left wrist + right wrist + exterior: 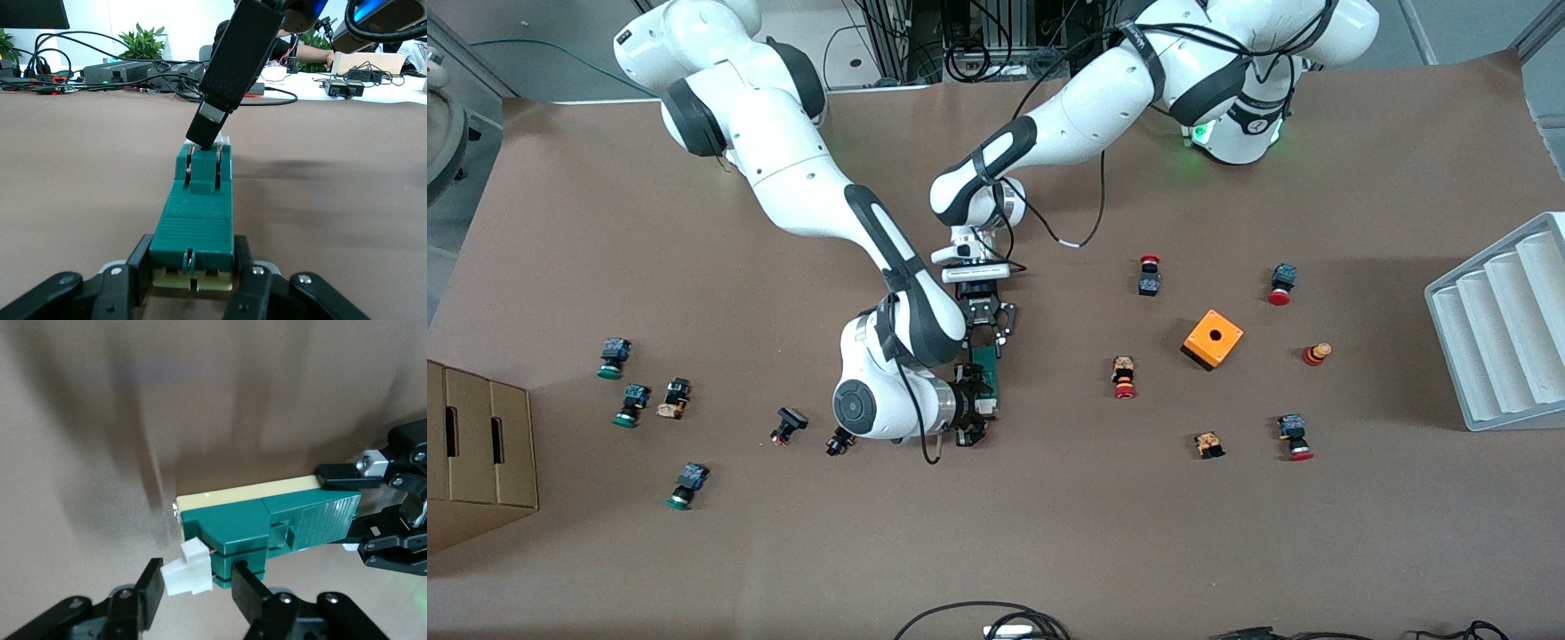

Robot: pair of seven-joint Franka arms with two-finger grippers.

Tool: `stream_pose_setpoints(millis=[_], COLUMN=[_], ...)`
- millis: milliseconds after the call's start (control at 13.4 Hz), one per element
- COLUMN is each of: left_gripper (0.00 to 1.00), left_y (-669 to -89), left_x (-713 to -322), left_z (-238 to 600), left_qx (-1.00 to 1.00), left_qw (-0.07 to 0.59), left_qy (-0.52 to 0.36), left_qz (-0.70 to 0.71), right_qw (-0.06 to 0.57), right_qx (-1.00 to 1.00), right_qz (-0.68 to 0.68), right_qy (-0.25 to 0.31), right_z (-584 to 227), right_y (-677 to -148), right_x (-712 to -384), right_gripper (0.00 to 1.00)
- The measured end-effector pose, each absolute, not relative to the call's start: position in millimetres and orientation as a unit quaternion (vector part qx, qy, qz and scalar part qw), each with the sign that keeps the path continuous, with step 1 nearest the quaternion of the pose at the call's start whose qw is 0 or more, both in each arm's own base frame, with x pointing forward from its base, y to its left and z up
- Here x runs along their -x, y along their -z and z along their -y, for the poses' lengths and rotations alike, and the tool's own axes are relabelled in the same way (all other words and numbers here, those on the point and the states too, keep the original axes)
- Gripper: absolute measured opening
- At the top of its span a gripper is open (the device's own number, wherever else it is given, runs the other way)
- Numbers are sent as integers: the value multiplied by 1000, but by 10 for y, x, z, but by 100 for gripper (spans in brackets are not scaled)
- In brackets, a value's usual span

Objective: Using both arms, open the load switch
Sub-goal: 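Grasp the white lever with the right gripper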

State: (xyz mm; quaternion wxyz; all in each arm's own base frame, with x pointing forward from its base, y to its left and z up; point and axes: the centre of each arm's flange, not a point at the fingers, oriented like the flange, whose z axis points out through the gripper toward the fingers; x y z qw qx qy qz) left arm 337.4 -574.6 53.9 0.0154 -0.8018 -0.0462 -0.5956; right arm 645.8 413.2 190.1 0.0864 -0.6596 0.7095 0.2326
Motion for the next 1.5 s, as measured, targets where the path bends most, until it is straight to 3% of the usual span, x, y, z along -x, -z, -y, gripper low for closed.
stream_pose_setpoints(millis=[150,374,1495], left_gripper=[55,55,55], left_y=[-539,-539,-539], left_x=[-3374,-3374,-3374], left_z=[5746,5746,5746], left_qx=[802,802,802], left_qw=[15,15,15], left_qy=[596,596,595], left_qz=[46,46,46], right_qw=[87,91,94], right_qx=[660,657,668], right_qz=[-709,-712,-706], right_qy=[-233,-231,-215], right_z=[-4135,-4127,-4163], right_y=[-1906,-1951,-2000], right_x=[-6457,-6481,-6451], right_gripper=[50,31,27])
